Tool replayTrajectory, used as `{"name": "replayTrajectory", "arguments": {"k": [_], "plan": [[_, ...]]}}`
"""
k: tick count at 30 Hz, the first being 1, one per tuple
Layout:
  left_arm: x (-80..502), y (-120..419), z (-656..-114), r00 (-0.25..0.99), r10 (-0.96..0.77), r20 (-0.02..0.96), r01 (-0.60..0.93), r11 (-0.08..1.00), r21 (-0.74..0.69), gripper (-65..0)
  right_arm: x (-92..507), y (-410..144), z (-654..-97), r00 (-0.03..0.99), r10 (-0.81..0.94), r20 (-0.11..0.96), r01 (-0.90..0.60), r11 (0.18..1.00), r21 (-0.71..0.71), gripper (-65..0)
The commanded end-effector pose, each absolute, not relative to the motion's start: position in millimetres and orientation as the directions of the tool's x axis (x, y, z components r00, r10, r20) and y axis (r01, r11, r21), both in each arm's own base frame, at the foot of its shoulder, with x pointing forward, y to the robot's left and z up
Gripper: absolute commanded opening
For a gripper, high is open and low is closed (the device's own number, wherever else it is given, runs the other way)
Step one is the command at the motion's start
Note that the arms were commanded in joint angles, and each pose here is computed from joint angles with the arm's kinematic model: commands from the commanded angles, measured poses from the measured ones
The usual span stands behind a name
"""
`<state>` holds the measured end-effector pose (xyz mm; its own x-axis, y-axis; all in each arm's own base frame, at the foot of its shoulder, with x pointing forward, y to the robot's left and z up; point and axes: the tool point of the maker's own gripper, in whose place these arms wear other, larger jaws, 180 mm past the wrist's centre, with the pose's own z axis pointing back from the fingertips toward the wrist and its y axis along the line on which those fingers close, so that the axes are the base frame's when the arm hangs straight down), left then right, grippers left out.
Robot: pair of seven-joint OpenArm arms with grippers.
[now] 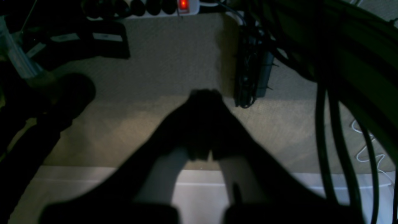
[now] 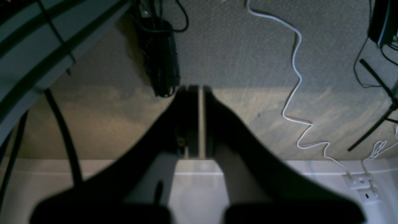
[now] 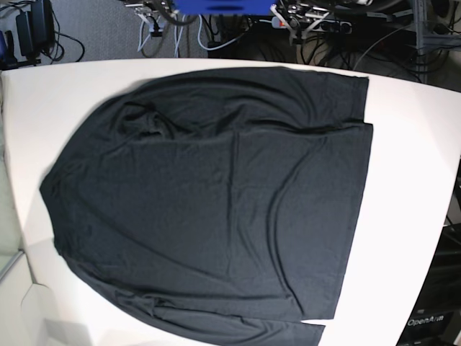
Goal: Fold the T-shirt properly
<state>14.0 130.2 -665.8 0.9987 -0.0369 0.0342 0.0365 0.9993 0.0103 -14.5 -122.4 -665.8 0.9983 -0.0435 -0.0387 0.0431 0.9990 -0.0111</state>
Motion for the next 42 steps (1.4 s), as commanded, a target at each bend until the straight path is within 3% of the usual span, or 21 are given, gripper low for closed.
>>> {"name": "replayTrajectory", "arguments": {"k": [1, 42], "plan": [[14.1, 130.7, -665.8, 0.999, -0.037, 0.037, 0.036, 0.999, 0.014, -65.0, -15.3, -118.8, -665.8, 0.998, -0.049, -0.041, 0.049, 0.999, 0.005, -65.0], [14.1, 133.8, -665.8, 0.999, -0.037, 0.036, 0.036, 0.999, 0.018, -65.0, -16.6, -119.9, -665.8, 0.998, -0.051, -0.044, 0.051, 0.999, 0.003, -65.0]]}}
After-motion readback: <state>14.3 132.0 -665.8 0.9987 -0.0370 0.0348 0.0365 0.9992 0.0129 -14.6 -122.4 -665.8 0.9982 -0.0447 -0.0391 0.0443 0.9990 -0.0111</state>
